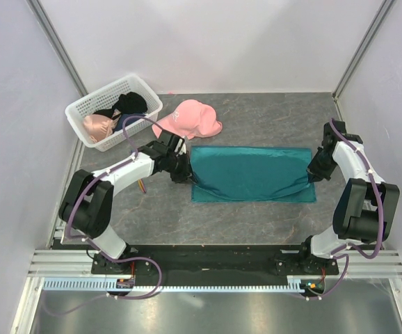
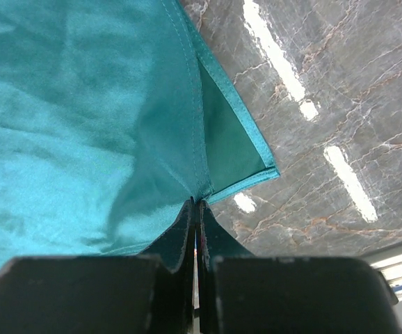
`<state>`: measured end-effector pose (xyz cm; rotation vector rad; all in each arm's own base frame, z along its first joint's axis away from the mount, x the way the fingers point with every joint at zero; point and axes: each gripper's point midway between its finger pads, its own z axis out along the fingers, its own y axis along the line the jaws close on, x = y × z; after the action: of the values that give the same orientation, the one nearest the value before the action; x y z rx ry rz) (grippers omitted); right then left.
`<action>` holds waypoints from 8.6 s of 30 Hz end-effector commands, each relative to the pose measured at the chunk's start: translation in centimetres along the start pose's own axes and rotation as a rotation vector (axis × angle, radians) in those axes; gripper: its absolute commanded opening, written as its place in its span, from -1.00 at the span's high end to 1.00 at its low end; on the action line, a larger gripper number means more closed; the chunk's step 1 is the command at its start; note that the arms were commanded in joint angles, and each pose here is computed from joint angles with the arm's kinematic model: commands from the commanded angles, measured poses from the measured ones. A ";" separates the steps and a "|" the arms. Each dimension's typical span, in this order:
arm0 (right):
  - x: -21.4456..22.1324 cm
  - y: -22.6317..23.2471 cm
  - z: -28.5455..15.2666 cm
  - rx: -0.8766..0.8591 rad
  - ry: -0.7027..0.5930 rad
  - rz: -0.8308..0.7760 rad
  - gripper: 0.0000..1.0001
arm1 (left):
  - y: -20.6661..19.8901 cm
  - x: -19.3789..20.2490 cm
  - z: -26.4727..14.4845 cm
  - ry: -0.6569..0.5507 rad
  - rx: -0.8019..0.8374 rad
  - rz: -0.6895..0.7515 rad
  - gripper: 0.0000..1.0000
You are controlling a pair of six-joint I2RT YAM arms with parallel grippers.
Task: Fold the napkin into a case and place the utensils inside
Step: Fold and flatten the napkin at the center of the board, then smooth out the rectangle-folded napkin at the center of the board, then pick up the rectangle-folded napkin from the center of the board, then fold the rectangle-folded napkin at the center of the board.
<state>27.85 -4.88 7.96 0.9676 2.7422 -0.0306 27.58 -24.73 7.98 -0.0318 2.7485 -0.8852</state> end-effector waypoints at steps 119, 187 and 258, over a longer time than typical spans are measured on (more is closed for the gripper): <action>-10.3 5.6 3.2 -0.126 -0.156 0.022 0.38 | -2.2 -11.2 4.1 -0.057 -0.072 0.096 0.75; -6.2 3.2 7.6 -0.149 -0.121 -0.442 -0.12 | -5.8 -5.2 -4.7 -0.084 0.106 0.171 0.37; 3.2 17.4 -7.5 -0.356 -0.164 -0.520 1.00 | -2.1 -2.4 4.7 0.057 -0.023 0.121 0.53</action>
<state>34.11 7.46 12.94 0.1059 2.6914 0.1475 30.29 -28.90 2.29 0.1981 2.8536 -0.7991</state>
